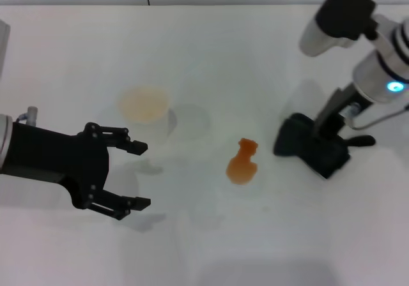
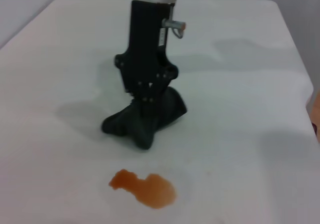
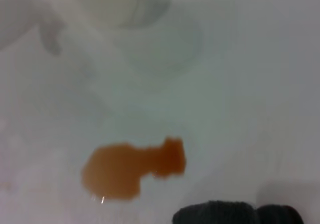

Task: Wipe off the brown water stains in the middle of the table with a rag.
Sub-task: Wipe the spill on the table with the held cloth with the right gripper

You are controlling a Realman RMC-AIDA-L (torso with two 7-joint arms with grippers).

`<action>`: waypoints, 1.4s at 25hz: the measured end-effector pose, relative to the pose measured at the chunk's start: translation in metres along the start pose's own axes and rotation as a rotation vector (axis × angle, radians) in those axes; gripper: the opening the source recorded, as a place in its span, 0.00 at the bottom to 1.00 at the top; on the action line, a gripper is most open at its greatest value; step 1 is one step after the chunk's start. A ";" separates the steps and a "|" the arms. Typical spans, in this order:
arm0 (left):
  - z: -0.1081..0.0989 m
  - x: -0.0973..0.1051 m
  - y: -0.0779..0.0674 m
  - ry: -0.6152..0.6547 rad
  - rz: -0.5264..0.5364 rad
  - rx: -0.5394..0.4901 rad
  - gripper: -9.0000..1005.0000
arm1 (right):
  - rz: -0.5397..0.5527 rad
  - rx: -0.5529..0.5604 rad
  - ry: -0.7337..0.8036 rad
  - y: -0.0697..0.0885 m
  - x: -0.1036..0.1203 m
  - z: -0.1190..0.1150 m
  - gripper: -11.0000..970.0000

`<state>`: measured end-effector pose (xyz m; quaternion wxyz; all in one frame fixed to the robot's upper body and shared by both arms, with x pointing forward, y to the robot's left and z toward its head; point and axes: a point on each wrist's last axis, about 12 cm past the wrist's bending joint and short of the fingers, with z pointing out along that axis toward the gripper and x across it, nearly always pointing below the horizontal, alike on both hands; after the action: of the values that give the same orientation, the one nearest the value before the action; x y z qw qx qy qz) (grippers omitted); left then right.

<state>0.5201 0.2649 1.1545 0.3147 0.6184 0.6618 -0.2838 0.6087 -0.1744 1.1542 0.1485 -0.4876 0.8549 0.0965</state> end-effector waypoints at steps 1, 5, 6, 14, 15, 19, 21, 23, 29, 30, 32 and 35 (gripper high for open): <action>0.001 0.000 0.000 -0.002 -0.003 0.006 0.89 | -0.014 0.008 -0.006 0.001 -0.005 0.001 0.11; 0.003 -0.001 -0.001 -0.003 -0.004 0.014 0.89 | -0.066 0.037 -0.029 0.002 -0.025 0.006 0.11; 0.004 0.000 -0.001 -0.003 -0.004 0.017 0.89 | -0.074 0.041 -0.033 0.002 -0.029 0.007 0.11; 0.005 0.000 -0.002 -0.003 -0.007 0.022 0.89 | -0.194 -0.020 -0.037 0.030 -0.049 0.020 0.11; 0.005 0.000 -0.002 -0.003 -0.007 0.023 0.89 | -0.226 -0.049 -0.040 0.040 -0.052 0.023 0.11; 0.005 -0.001 -0.002 -0.003 -0.007 0.023 0.88 | -0.294 -0.115 -0.037 0.063 -0.055 0.029 0.11; 0.005 -0.001 -0.002 -0.003 -0.007 0.023 0.88 | -0.329 -0.153 -0.031 0.075 -0.056 0.031 0.11; 0.005 -0.001 -0.002 -0.003 -0.008 0.023 0.88 | -0.363 -0.183 -0.022 0.086 -0.056 0.032 0.10; 0.005 -0.001 -0.002 -0.003 -0.003 0.023 0.88 | -0.390 -0.189 -0.022 0.091 -0.055 0.036 0.10; 0.005 -0.001 -0.002 -0.003 -0.003 0.023 0.88 | -0.383 -0.177 -0.032 0.088 -0.055 0.036 0.10; 0.005 0.000 -0.002 -0.003 -0.004 0.023 0.88 | -0.364 -0.153 -0.054 0.079 -0.056 0.034 0.10; 0.005 0.001 -0.003 -0.002 -0.004 0.023 0.88 | -0.341 -0.104 -0.077 0.063 -0.057 0.028 0.10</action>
<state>0.5176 0.2615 1.1510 0.3078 0.6203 0.6593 -0.2928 0.5859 -0.0877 1.1496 0.1701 -0.6284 0.7474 0.1327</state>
